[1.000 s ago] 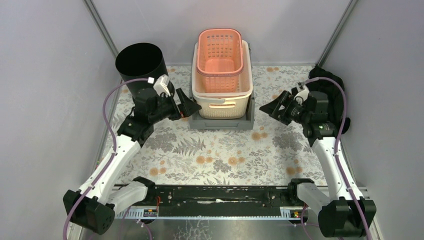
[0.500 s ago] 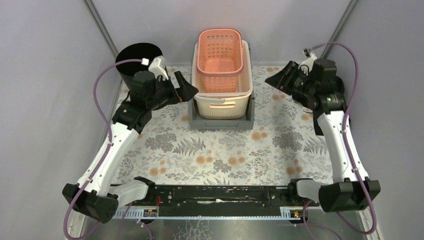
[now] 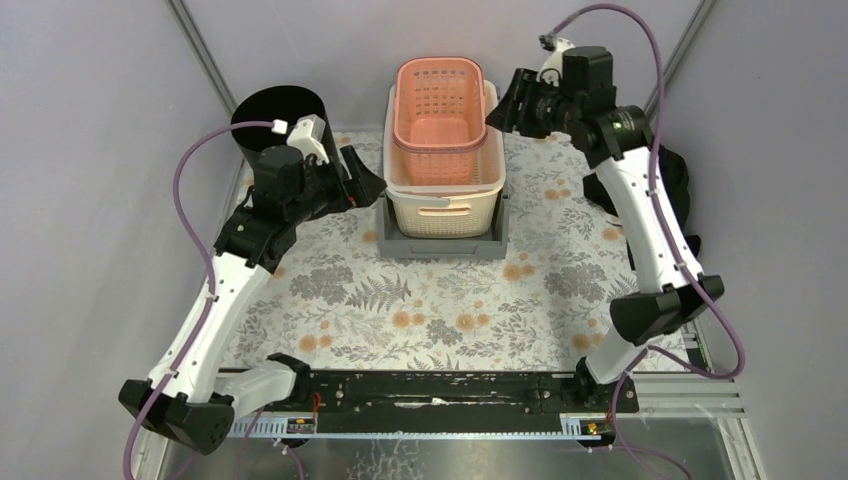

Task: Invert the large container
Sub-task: Pick up the container from the container.

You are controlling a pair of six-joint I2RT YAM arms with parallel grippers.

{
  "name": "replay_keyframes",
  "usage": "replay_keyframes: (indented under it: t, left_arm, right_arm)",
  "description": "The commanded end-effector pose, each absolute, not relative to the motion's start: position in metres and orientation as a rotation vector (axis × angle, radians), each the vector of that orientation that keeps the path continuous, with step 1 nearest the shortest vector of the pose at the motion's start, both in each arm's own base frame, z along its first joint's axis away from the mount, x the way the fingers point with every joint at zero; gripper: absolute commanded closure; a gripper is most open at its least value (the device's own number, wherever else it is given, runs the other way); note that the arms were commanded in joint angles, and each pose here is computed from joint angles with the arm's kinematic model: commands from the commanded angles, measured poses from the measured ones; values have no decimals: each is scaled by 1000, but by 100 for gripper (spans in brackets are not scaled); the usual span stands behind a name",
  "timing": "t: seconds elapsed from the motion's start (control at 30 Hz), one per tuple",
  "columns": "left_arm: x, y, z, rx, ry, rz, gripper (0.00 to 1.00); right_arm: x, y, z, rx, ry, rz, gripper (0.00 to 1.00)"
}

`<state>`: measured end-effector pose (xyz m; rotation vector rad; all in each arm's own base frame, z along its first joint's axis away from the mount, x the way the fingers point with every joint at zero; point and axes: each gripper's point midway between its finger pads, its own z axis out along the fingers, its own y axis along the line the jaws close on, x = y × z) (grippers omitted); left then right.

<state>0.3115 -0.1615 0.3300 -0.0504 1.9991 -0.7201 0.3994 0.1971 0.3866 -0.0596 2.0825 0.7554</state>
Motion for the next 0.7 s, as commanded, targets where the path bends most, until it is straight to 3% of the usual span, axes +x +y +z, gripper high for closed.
replay_keyframes:
  t: [0.0,0.37,0.67]
  left_arm:
    - [307,-153,323,-59,2007,-685,0]
    - [302,-150,313,-68,2035,-691,0]
    - [294,-145,318,-73,2027,-681,0]
  right_arm:
    - [408,204,368,-127,2148,574,45]
    - [473,187,324,6,2159,253,49]
    - [506,204,302,8,2160,266,50]
